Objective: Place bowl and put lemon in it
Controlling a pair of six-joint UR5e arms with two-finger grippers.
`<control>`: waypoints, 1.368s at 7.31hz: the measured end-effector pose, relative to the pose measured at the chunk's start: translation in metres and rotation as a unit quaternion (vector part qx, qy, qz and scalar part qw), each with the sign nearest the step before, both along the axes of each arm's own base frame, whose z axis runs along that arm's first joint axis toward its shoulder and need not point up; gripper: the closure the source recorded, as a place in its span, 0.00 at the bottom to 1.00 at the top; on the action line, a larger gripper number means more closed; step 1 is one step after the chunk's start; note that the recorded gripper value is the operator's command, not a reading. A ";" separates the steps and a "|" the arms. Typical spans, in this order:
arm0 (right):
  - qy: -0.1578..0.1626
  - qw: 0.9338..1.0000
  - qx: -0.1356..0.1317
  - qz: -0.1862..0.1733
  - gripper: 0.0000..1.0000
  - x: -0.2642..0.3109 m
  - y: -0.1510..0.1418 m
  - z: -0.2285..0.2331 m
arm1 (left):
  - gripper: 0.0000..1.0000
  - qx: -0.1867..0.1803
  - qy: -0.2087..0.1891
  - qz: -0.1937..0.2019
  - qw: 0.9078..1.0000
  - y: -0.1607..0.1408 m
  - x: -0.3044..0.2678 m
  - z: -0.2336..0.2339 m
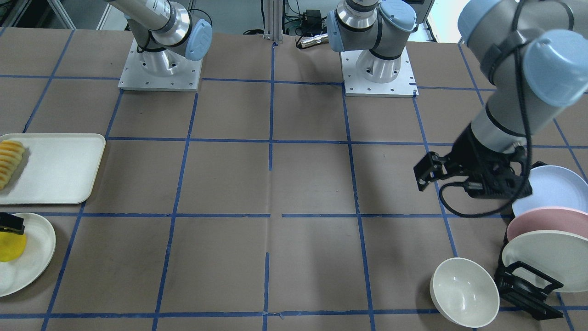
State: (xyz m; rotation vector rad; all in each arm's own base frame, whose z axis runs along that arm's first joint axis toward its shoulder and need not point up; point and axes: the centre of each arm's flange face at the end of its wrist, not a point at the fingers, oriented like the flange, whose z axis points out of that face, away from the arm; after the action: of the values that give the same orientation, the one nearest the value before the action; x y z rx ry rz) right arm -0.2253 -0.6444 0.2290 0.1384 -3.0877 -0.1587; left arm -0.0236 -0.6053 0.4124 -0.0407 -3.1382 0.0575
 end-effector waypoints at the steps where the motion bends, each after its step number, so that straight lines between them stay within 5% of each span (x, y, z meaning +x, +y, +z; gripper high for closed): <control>1: -0.005 1.000 0.002 -0.002 0.05 0.000 -0.001 -0.006 | 0.00 -0.009 -0.008 -0.021 1.000 -0.034 0.025 -0.015; 2: -0.007 1.000 0.003 -0.003 0.05 0.000 -0.002 -0.011 | 0.00 -0.010 -0.016 -0.034 0.999 -0.066 0.050 -0.034; 3: -0.008 1.000 0.004 -0.004 0.17 -0.001 -0.004 -0.015 | 0.00 -0.008 -0.019 -0.040 0.999 -0.093 0.074 -0.058; 4: -0.008 1.000 0.005 -0.004 0.36 -0.002 -0.006 -0.019 | 0.00 -0.005 -0.020 -0.044 0.999 -0.112 0.095 -0.085; 6: -0.007 1.000 0.004 -0.004 0.94 -0.003 -0.007 -0.020 | 0.00 -0.001 -0.018 -0.041 0.999 -0.133 0.115 -0.134; 10: 0.008 1.000 -0.013 -0.004 1.00 -0.003 -0.007 0.013 | 0.00 0.009 -0.011 -0.032 0.999 -0.154 0.127 -0.177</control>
State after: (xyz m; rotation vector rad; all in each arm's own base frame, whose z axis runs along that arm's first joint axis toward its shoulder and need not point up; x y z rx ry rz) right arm -0.2287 -0.6513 0.2422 0.1227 -3.0739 -0.1205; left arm 0.1036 -0.7593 0.2349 -0.1413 -3.1557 0.0275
